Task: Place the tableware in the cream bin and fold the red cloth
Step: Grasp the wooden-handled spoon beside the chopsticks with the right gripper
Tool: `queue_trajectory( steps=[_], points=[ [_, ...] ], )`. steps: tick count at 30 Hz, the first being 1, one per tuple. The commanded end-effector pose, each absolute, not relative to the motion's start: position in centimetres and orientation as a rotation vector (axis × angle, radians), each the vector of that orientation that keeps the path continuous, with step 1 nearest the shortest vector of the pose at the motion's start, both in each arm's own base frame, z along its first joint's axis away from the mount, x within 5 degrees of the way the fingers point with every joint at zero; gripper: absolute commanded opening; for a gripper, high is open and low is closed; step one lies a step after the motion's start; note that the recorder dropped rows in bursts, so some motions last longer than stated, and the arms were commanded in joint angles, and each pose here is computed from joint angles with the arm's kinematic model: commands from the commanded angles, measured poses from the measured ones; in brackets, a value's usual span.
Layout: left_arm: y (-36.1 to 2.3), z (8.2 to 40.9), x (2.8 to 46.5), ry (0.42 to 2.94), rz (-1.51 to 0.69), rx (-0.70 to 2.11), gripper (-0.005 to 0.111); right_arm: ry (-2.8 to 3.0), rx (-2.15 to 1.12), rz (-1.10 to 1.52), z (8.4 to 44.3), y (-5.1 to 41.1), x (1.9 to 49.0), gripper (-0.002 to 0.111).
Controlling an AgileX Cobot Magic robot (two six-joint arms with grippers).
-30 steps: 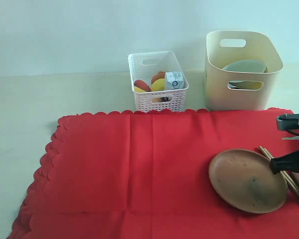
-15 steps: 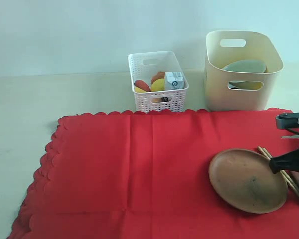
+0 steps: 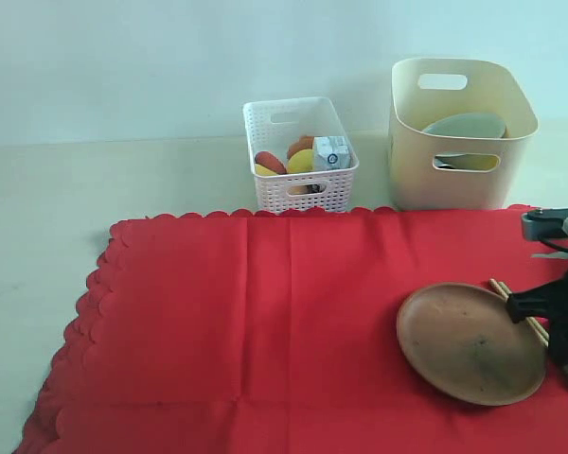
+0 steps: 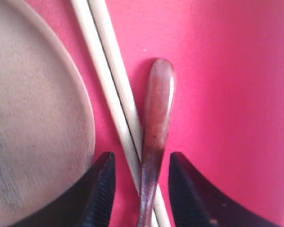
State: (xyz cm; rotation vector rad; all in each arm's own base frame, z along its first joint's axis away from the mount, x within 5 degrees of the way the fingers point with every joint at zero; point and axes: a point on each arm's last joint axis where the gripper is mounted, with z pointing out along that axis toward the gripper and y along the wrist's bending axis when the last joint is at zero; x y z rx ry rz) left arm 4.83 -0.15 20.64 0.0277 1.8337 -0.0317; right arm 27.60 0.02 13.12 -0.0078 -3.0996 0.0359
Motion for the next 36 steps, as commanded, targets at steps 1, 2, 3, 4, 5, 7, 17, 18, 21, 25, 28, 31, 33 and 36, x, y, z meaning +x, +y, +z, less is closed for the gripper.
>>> queue_trajectory(
  steps=[1, 2, 3, 4, 5, 7, 17, 18, 21, 25, 28, 31, 33, 36],
  points=[
    [-0.2, 20.7, 4.8, 1.819, -0.035, 0.024, 0.0, -3.121, -0.003, 0.034, 13.4, 0.0, 27.7, 0.038],
    [-0.2, 20.7, 4.8, 1.819, -0.035, 0.024, 0.0, -3.123, -0.003, 0.034, 13.4, 0.0, 27.7, 0.038],
    [-0.2, 20.7, 4.8, 1.819, -0.035, 0.024, 0.0, -3.125, -0.003, 0.034, 13.4, 0.0, 27.8, 0.038],
    [-0.2, 20.7, 4.8, 1.819, -0.035, 0.024, 0.0, -3.125, -0.003, 0.034, 13.4, 0.0, 27.8, 0.038],
    [-0.2, 20.7, 4.8, 1.819, -0.035, 0.024, 0.0, -3.125, -0.003, 0.034, 13.4, 0.0, 27.8, 0.038],
    [-0.2, 20.7, 4.8, 1.819, -0.035, 0.024, 0.0, -3.125, -0.003, 0.034, 13.4, 0.0, 27.8, 0.038],
    [-0.2, 20.7, 4.8, 1.819, -0.035, 0.024, 0.0, -3.057, -0.002, 0.034, 11.9, 0.0, 27.7, 0.038],
    [-0.2, 20.7, 4.8, 1.819, -0.035, 0.024, 0.0, -3.049, -0.002, 0.034, 11.6, 0.0, 27.7, 0.038],
    [-0.2, 20.7, 4.8, 1.819, -0.035, 0.024, 0.0, -3.054, -0.002, 0.034, 11.6, 0.0, 27.7, 0.03],
    [-0.2, 20.7, 4.8, 1.819, -0.035, 0.024, 0.0, -3.077, 0.002, 0.039, 12.3, -0.1, 28.1, 0.008],
    [-0.2, 20.7, 4.8, 1.819, -0.035, 0.024, 0.0, -3.097, 0.01, 0.047, 12.9, -0.1, 28.1, 0.0],
    [-0.2, 20.7, 4.8, 1.819, -0.035, 0.024, 0.0, -3.108, 0.013, 0.05, 13.3, -0.1, 28.1, 0.0],
    [-0.2, 20.7, 4.8, 1.819, -0.035, 0.024, 0.0, -3.11, 0.013, 0.051, 13.5, -0.1, 28.1, 0.0],
    [-0.2, 20.7, 4.8, 1.819, -0.035, 0.024, 0.0, -3.11, 0.015, 0.051, 13.7, -0.1, 28.0, 0.0]
  ],
)
